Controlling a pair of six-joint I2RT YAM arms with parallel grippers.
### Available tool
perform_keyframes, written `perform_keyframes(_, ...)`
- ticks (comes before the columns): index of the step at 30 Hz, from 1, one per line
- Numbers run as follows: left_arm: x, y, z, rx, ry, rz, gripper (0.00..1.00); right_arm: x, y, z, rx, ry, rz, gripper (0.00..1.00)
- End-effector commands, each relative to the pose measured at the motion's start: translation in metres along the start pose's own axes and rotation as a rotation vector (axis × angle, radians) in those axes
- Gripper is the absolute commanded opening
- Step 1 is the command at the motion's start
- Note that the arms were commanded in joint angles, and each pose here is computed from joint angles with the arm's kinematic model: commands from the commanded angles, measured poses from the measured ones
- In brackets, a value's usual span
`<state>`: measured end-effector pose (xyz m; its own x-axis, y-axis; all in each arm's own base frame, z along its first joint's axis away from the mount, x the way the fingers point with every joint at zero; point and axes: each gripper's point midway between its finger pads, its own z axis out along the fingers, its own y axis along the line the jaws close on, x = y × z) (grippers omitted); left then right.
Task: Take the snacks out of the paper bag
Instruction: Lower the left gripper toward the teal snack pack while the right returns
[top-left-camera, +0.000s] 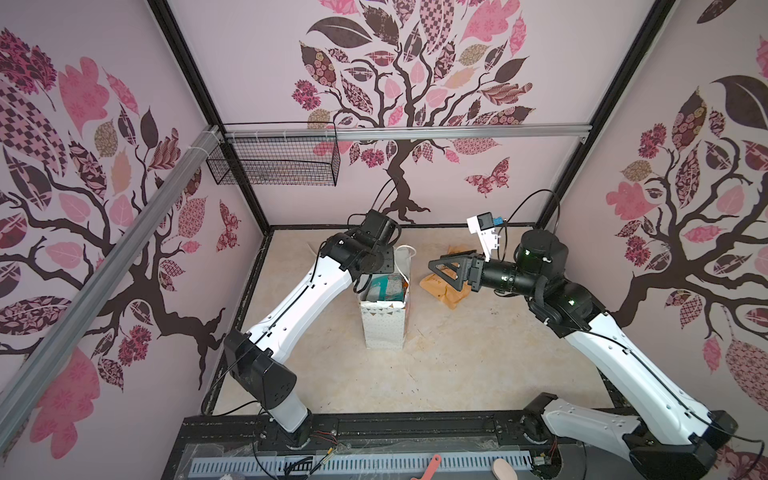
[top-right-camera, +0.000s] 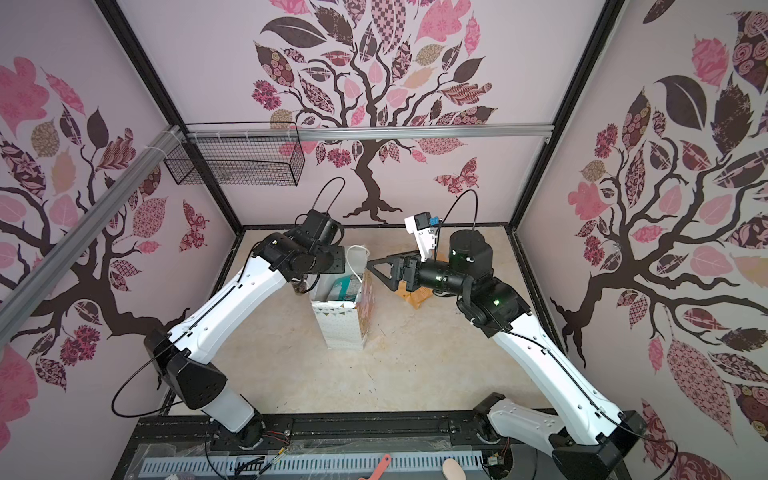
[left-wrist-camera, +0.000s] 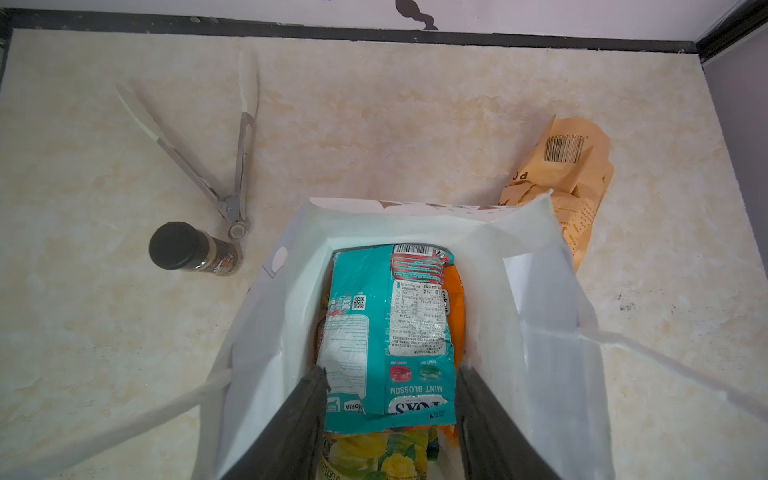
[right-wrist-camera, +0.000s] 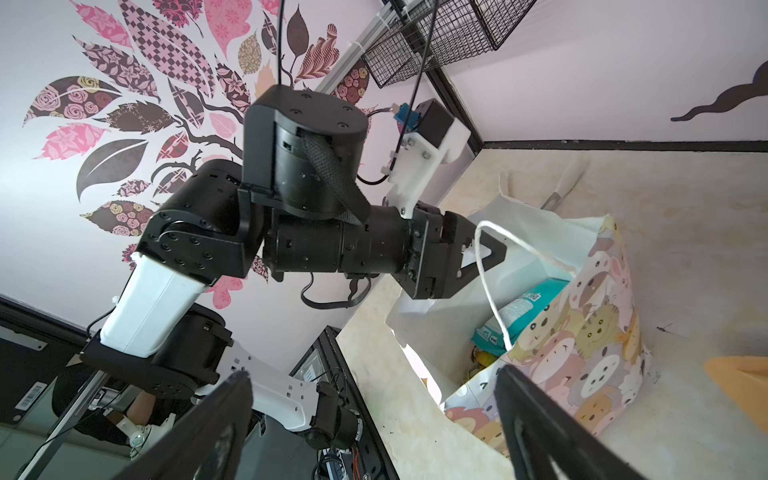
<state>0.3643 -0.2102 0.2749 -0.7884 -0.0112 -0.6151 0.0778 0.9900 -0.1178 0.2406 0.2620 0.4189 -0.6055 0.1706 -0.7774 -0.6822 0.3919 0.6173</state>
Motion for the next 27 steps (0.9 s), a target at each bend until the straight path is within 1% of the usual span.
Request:
perform_keyframes(1,0.018,-0.002,0.016,0.018,0.059,-0.017,0.52,-0.003,0.013,-0.012,-0.015,-0.022,-0.037,0.95)
perform_keyframes(4,0.032,-0.005,0.030,0.033,0.103,-0.008,0.52,-0.002,0.012,-0.012,-0.015,-0.021,-0.032,0.95)
perform_keyframes(7,0.044,-0.004,0.044,0.017,0.145,0.000,0.52,-0.002,0.014,-0.012,-0.024,-0.022,-0.032,0.95)
perform_keyframes(11,0.054,-0.005,0.056,0.020,0.174,0.005,0.56,-0.003,0.014,-0.012,-0.025,-0.024,-0.033,0.95)
perform_keyframes(18,0.076,-0.007,0.078,0.023,0.239,0.014,0.59,-0.003,0.015,-0.015,-0.023,-0.026,-0.032,0.96)
perform_keyframes(21,0.086,-0.009,0.090,0.037,0.263,0.015,0.63,-0.003,0.016,-0.015,-0.024,-0.025,-0.030,0.96)
perform_keyframes(27,0.104,-0.006,0.109,0.011,0.319,0.024,0.64,-0.002,0.016,-0.015,-0.026,-0.024,-0.030,0.97)
